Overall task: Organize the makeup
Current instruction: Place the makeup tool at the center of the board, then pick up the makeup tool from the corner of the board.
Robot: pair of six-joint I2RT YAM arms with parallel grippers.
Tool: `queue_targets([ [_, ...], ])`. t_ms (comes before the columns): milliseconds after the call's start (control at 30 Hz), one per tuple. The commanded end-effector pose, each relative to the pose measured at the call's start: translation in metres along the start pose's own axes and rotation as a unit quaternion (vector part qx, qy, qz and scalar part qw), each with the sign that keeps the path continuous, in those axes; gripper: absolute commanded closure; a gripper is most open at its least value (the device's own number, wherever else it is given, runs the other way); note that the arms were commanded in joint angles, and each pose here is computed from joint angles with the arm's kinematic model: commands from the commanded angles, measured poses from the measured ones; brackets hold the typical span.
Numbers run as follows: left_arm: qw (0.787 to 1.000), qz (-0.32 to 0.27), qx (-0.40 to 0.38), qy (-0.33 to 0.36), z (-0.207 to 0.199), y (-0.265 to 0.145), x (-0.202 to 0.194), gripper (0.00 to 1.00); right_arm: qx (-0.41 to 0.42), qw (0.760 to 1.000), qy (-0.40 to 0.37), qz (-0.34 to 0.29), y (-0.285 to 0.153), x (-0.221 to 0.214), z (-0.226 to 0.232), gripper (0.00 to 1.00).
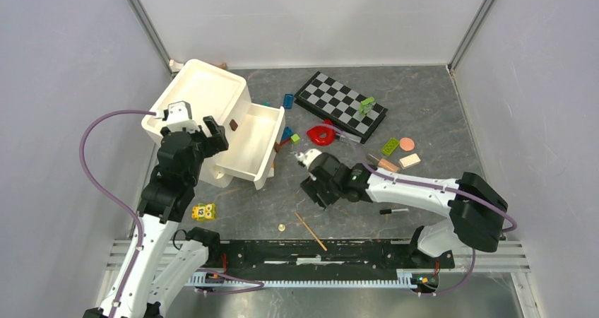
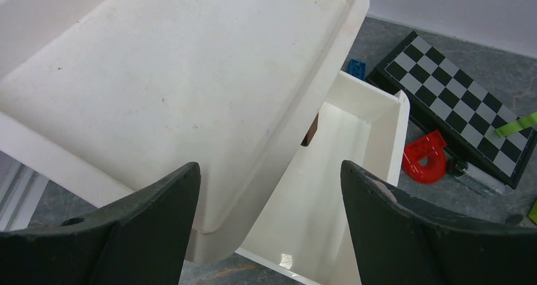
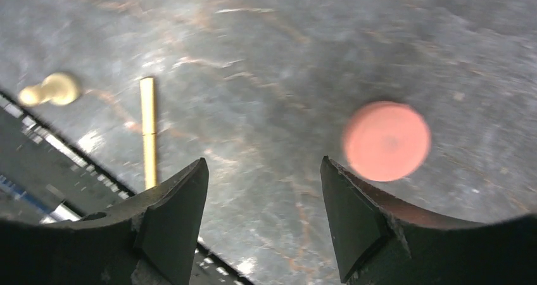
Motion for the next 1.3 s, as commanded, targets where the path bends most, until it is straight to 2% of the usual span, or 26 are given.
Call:
queue_targets([
  [0,1.0,-0.017,0.016,0.01,0.005,0.001,0.005,0.12,0.038,0.999,-0.024,-0.002,-0.006,-0.011,0.037,0.3],
  [233,1.0,-0.017,0.016,0.01,0.005,0.001,0.005,0.12,0.04,0.998,-0.055,0.017,0.003,-0.037,0.075,0.37],
  [533,1.0,-0.019,0.013,0.009,0.005,0.0,0.005,0.12,0.017,0.997,-0.056,0.041,0.02,-0.055,0.078,0.41],
  [767,1.0,-0.021,0.014,0.009,0.006,-0.001,0.006,0.12,0.014,0.996,-0.064,0.06,0.025,-0.064,0.081,0.5],
  [1167,1.0,-0.02,0.014,0.009,0.006,-0.001,0.005,0.12,0.014,0.999,-0.043,0.027,0.019,-0.054,0.084,0.86],
  [1267,1.0,-0.021,0.015,0.009,0.006,-0.001,0.005,0.12,0.018,0.999,-0.033,0.014,0.015,-0.043,0.084,0.9],
])
Point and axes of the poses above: each gripper's point midway between its finger pads, its own y axis out along the fingers, its own z axis along the line the jaws close on, x = y × z, the point moved 8 cm from there along -y, back along the fingers, and after that the axes turned 14 degrees about y, right-handed, at the moved point
